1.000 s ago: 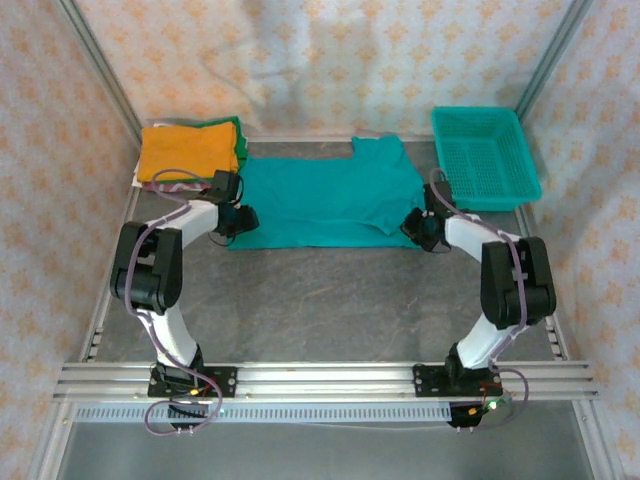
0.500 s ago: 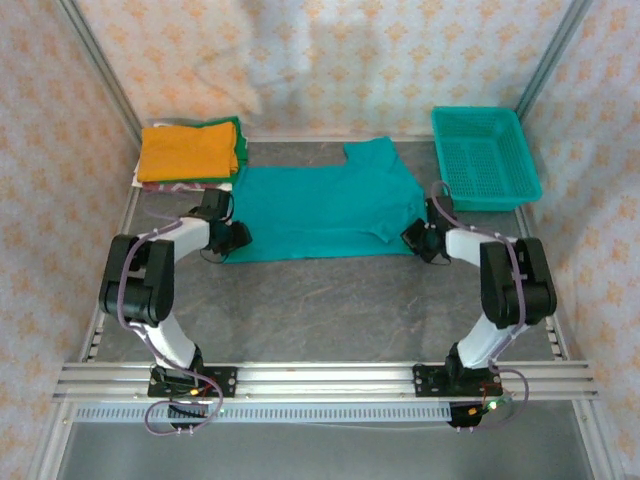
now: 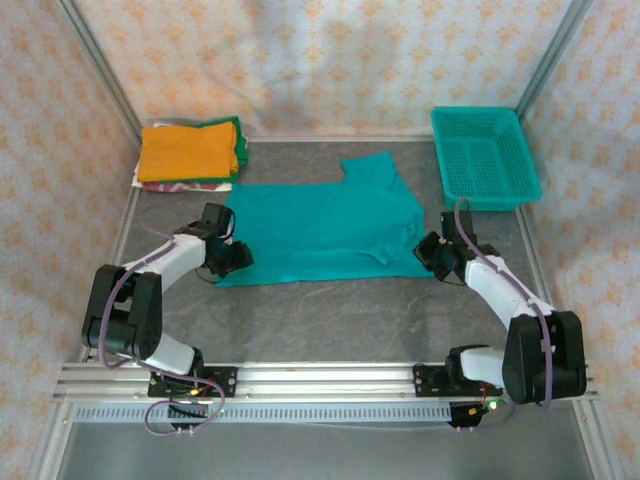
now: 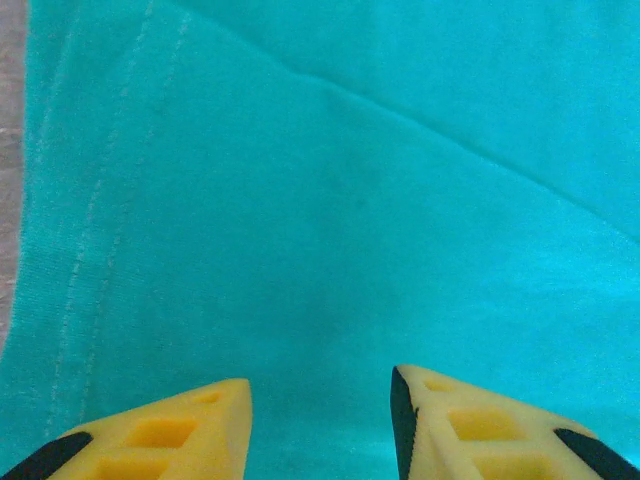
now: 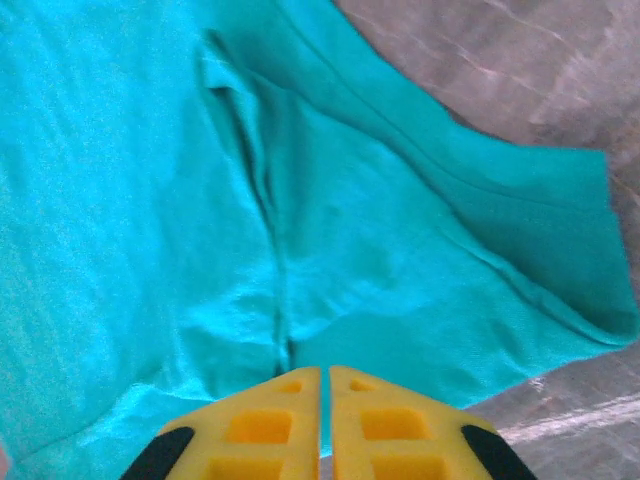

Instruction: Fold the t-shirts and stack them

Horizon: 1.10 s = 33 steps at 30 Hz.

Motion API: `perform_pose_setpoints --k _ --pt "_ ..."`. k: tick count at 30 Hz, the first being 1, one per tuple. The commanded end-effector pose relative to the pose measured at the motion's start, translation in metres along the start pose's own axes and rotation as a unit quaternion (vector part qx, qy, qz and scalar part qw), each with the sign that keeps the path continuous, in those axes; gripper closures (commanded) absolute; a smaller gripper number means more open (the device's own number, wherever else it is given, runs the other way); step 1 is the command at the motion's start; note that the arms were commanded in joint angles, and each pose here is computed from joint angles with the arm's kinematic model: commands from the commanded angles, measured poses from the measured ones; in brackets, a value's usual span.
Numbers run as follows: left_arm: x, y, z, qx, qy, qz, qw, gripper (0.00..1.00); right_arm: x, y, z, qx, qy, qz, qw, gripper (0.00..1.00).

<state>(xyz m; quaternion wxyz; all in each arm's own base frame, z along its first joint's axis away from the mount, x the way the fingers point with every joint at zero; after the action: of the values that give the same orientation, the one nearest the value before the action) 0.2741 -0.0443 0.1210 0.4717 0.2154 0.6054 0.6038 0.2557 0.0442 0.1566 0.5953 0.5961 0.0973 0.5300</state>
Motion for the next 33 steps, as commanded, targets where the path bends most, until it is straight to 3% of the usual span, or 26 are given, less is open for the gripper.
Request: perform_pose_setpoints --k 1,10,14,26,29,33 --pt "0.0 0.012 0.005 -0.029 -0.011 0.021 0.999 0.58 0.012 0.0 -0.001 0.022 0.017 0.009 1.0 0.83" --pt "-0.004 -0.004 0.013 -0.027 -0.018 0.032 0.999 0.58 0.021 -0.034 -0.01 0.064 0.02 0.034 0.997 0.67" --pt "-0.004 -0.007 0.013 -0.027 -0.022 0.037 0.999 0.58 0.019 -0.044 -0.014 0.075 0.015 0.041 0.996 0.66" --pt "-0.004 -0.014 0.013 -0.02 -0.026 0.041 0.999 0.58 0.026 -0.066 -0.021 0.092 0.003 0.064 0.994 0.69" --pt "-0.003 -0.018 0.012 -0.014 -0.026 0.043 0.999 0.58 0.026 -0.069 -0.022 0.092 -0.01 0.072 0.993 0.72" --pt "0.0 -0.021 0.01 -0.012 -0.025 0.045 0.999 0.58 0.027 -0.072 -0.021 0.088 -0.03 0.082 0.992 0.87"
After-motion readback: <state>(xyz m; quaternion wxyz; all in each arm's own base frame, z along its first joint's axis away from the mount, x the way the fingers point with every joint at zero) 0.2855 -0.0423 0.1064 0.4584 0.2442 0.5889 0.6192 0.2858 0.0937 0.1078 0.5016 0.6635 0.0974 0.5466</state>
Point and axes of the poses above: each hand's point on the last joint's axis, 136 mm out from that joint toward the fingers, its own y axis back along the fingers, its own x axis along the line the jaws close on, z = x × y, the point moved 9 cm from there along y, back along the fingers, and after that the axes turned 8 degrees about y, right-handed, at the moved point
